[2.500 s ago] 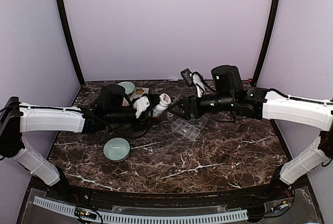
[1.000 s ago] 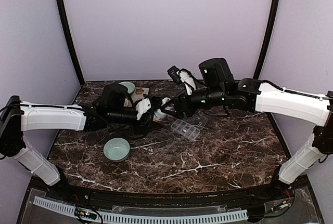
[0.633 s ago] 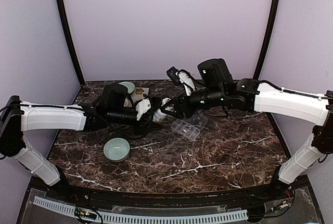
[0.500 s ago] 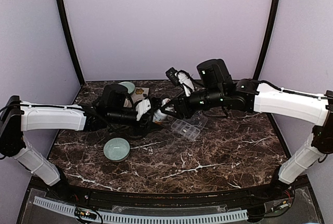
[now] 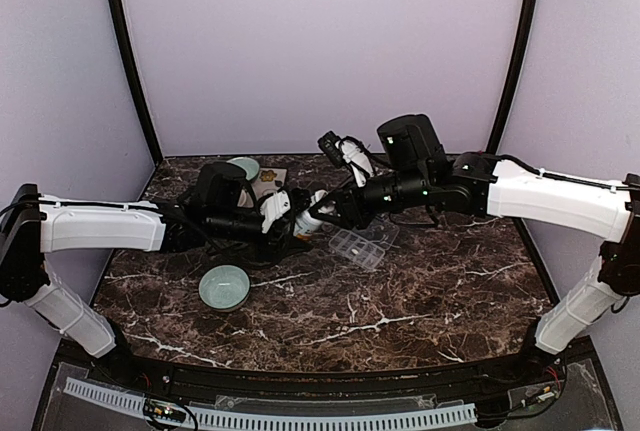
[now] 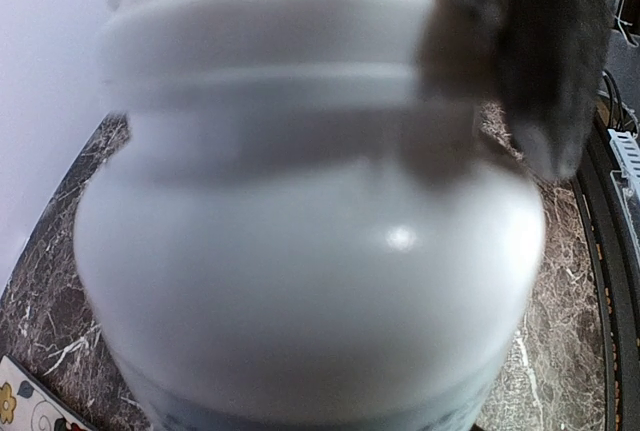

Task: Sort the pills into containers
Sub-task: Pass from the left arm to the right

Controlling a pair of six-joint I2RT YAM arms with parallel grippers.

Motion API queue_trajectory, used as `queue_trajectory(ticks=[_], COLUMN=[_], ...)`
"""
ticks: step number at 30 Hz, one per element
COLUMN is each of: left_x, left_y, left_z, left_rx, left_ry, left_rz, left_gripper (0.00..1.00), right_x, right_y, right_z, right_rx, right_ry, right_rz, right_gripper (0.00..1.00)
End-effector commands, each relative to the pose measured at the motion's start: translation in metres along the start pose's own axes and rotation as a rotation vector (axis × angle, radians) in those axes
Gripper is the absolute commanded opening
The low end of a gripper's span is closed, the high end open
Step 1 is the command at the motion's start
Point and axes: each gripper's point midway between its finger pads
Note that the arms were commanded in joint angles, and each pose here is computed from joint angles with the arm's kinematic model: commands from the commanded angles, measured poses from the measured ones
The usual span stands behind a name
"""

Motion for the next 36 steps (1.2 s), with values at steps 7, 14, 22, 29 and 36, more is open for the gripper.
queue_trajectory(ticks=[7,14,22,29,36], left_x=[0.011,0.011,0.008,0.005,0.004], left_y=[0.014,0.017,0.017,0.013,0.007], left_z=[0.031,0.032,0.033,0.031,0.031], left_rx=[-0.09,-0.094,-0.097,-0.1,-0.101], left_ry=[-0.045,-0.04,-0.034,-0.022,-0.011], left_rz=[0.06,0.063,0.05,0.03,0.003], left_gripper=[0.4,0.56,0.64,0.64,0.64], right_x=[0.004,0.0,-0.006,-0.011,-0.005], right_y=[0.005,0.007,0.011,0.017,0.02], right_z=[0.014,0.01,0.009,0.008,0.007], right_rx=[-0.054,-0.051,-0.063,-0.072,-0.073], right_ry=[-0.009,-0.017,-0.033,-0.055,-0.065], right_rz=[0.009,0.002,0.002,0.016,0.063], right_gripper=[0.21,0.21,0.21,0.21,0.21])
Point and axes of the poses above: each gripper's point midway between its finger pads, its own y axis back along the fingers, its own x axis along the line the jaws close on, z = x × y, and after that the axes turned 8 degrees about -y, right-handed
